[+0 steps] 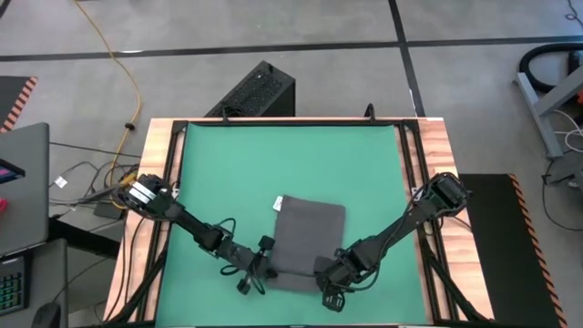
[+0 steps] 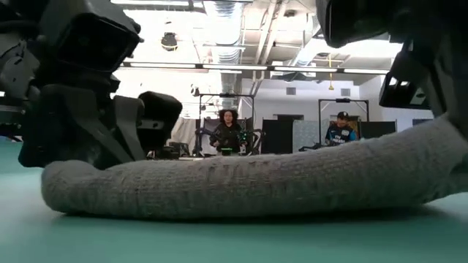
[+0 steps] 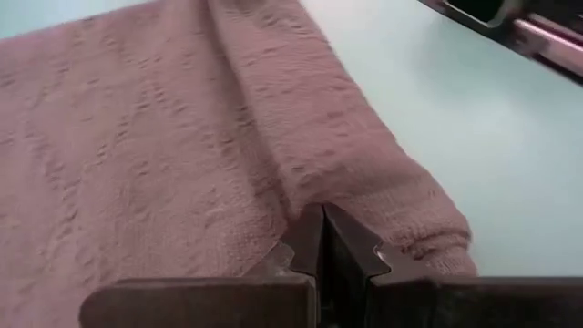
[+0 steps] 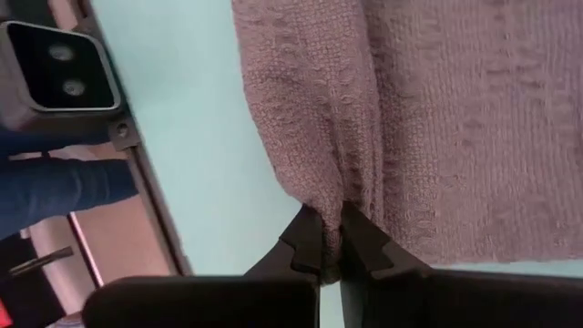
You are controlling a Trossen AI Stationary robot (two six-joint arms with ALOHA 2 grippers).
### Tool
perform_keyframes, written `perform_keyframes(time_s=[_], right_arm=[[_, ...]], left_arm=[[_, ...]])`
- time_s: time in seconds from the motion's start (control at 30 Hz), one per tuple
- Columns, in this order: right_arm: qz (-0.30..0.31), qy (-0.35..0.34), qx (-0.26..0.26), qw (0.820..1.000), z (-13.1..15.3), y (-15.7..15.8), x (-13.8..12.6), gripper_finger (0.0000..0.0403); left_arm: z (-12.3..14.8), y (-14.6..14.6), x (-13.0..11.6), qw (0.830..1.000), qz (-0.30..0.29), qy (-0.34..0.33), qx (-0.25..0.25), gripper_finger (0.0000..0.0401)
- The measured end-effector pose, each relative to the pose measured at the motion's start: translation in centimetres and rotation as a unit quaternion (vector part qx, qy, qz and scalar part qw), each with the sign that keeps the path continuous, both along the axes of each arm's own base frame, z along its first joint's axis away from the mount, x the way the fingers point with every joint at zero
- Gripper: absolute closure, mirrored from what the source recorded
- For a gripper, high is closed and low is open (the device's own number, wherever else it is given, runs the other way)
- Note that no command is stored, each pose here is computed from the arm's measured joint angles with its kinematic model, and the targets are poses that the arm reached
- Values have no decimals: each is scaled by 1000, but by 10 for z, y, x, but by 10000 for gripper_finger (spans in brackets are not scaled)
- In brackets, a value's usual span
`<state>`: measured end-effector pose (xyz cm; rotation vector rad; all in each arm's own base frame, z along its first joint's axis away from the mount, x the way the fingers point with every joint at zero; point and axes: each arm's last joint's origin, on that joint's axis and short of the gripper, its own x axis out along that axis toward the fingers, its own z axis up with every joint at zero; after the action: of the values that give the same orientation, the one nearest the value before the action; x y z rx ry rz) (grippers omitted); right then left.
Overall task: Roll towel
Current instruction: Roll the gray towel
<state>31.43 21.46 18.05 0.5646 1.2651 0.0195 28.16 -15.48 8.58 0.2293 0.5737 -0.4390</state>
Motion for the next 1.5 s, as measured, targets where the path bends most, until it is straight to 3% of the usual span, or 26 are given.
perform_keyframes(time_s=[0.1, 0.27, 0.47, 0.67, 1.03, 1.2, 1.5], right_arm=[[4, -11, 9, 1000, 3, 2, 1, 377], [11, -42, 70, 997, 20, 5, 3, 377], [-14, 4, 56, 998, 18, 2, -4, 377], [-37, 41, 71, 996, 10, -8, 1, 377], [-59, 60, 110, 990, 16, -28, 11, 377], [-38, 86, 157, 983, 20, -37, 15, 377], [-31, 97, 190, 976, 19, -53, 23, 377]], left_arm=[[-4, 0, 4, 999, 32, 7, -20, 401], [-6, 2, 4, 996, 39, 44, -64, 401], [-7, 5, 5, 986, 53, 88, -128, 401], [-7, 9, 6, 961, 31, 160, -222, 401], [-5, 9, 6, 945, 26, 190, -264, 401], [-4, 8, 6, 939, 30, 197, -280, 401], [-3, 8, 6, 940, 32, 188, -283, 401]])
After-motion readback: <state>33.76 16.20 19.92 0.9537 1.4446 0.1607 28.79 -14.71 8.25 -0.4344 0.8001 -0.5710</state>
